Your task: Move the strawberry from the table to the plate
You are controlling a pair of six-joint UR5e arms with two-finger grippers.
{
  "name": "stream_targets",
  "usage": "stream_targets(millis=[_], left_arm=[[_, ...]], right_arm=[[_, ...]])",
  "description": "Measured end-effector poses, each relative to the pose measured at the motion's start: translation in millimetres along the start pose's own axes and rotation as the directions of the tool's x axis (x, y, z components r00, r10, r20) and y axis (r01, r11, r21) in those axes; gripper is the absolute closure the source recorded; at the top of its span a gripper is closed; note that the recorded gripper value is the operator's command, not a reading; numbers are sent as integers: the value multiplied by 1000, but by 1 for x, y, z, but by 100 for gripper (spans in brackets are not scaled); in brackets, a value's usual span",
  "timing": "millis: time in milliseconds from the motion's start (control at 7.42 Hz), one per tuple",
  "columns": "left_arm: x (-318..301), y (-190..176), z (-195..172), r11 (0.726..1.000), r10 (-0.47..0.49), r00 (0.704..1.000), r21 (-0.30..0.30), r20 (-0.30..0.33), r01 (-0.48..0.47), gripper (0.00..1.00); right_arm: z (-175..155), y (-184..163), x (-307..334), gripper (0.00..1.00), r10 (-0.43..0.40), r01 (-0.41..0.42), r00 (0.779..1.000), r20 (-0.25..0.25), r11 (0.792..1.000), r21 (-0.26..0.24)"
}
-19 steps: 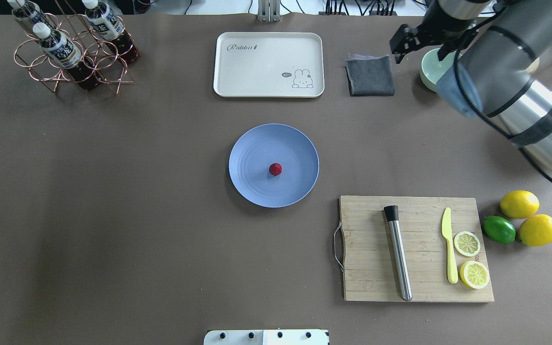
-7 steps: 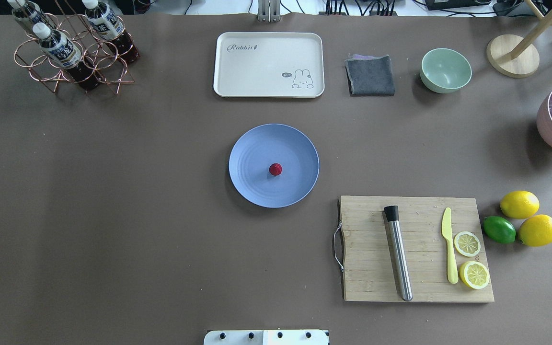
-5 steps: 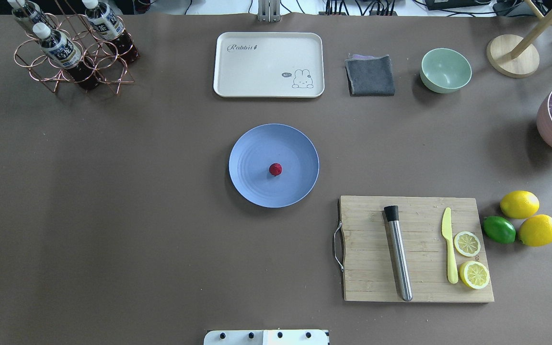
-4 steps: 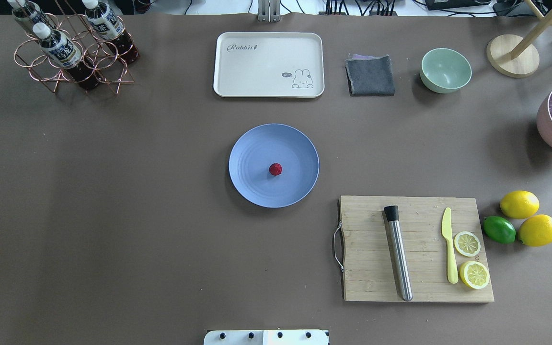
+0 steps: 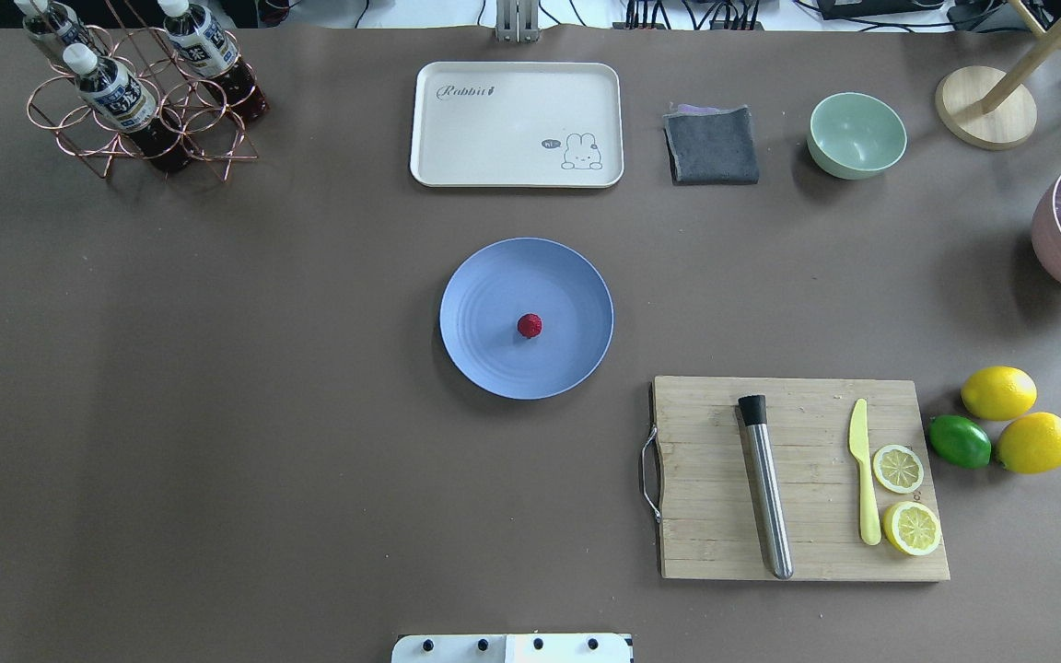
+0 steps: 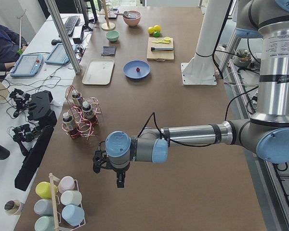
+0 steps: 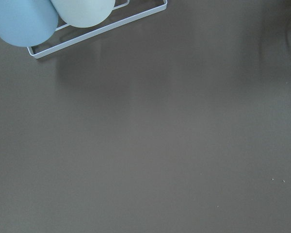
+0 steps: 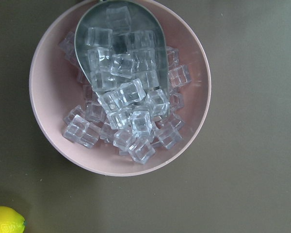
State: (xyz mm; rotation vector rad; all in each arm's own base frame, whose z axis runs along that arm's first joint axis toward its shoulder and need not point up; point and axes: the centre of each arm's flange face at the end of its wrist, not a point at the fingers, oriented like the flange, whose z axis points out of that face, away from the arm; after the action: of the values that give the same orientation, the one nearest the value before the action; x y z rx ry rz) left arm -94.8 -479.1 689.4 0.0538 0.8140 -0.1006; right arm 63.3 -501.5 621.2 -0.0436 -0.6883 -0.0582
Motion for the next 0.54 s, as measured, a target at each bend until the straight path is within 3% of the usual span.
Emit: stream_targets(millis=[539], left_arm=[[-7,5,6,1000,-13,1000,-12,1,13,2]], right_arm=[[0,0,0,0,-2,2,1000,2,1000,1]])
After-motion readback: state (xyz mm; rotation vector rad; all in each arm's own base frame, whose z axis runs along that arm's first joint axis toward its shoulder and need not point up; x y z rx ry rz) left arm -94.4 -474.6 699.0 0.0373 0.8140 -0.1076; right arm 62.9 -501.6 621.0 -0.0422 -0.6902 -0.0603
